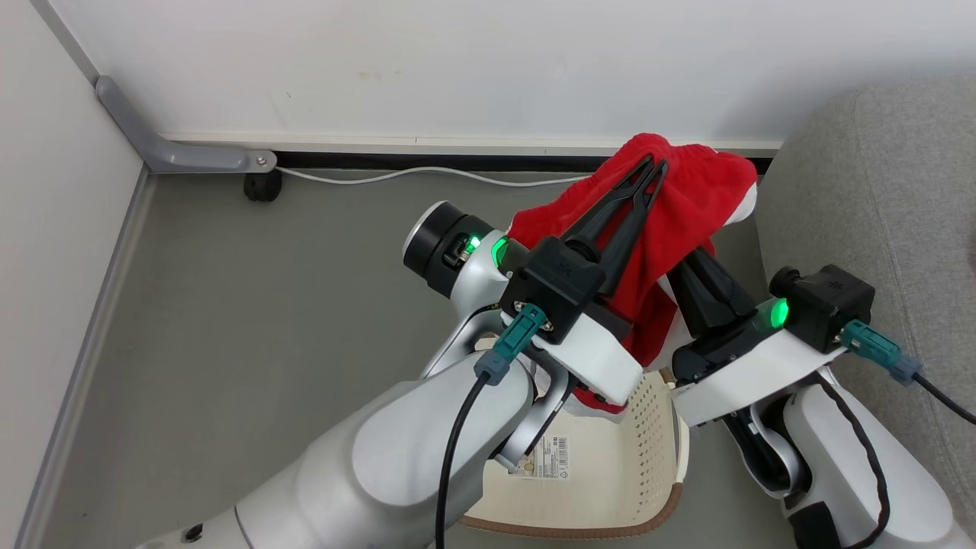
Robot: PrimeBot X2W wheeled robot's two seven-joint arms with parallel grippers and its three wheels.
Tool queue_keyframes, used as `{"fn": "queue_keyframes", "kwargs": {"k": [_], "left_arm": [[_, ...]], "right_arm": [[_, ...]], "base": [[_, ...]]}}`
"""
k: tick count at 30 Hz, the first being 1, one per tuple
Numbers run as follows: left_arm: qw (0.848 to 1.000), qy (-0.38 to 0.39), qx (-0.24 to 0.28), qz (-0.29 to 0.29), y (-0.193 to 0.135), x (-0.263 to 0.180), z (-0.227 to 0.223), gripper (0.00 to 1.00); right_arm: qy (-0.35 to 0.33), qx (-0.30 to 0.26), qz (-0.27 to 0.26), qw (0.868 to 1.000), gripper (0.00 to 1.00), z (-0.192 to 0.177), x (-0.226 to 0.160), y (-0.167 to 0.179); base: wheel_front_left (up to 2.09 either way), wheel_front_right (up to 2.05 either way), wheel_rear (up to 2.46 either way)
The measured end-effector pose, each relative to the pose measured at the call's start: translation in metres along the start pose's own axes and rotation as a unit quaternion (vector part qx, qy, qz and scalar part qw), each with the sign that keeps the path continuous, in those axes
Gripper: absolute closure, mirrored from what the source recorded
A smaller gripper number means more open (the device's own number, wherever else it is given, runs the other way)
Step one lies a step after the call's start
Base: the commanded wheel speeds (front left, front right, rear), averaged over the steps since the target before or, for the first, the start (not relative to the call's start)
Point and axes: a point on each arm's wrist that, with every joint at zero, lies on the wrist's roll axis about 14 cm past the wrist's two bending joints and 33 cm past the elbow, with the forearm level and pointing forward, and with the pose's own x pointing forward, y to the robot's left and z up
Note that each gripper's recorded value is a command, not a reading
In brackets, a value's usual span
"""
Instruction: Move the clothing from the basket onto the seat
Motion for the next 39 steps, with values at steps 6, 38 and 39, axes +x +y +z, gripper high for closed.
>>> {"fn": "queue_keyframes", "kwargs": {"k": [6,38,39], "left_arm": [[1.000,0.011,-0.004,0.003,0.002,0.000,-0.007,1.00],[0.998,0.062,-0.022,0.020,0.013,0.005,-0.052,1.00],[0.998,0.063,-0.023,0.019,0.013,0.006,-0.053,0.78]], "right_arm": [[0.001,0.004,-0.005,1.000,1.00,0.000,-0.003,-0.004],[-0.022,0.014,-0.016,1.000,1.00,0.020,-0.049,-0.010],[-0.023,0.014,-0.017,0.999,1.00,0.021,-0.049,-0.011]], "base": [[0.00,0.00,0.00],[0.00,0.00,0.00],[0.00,0.00,0.00]]}}
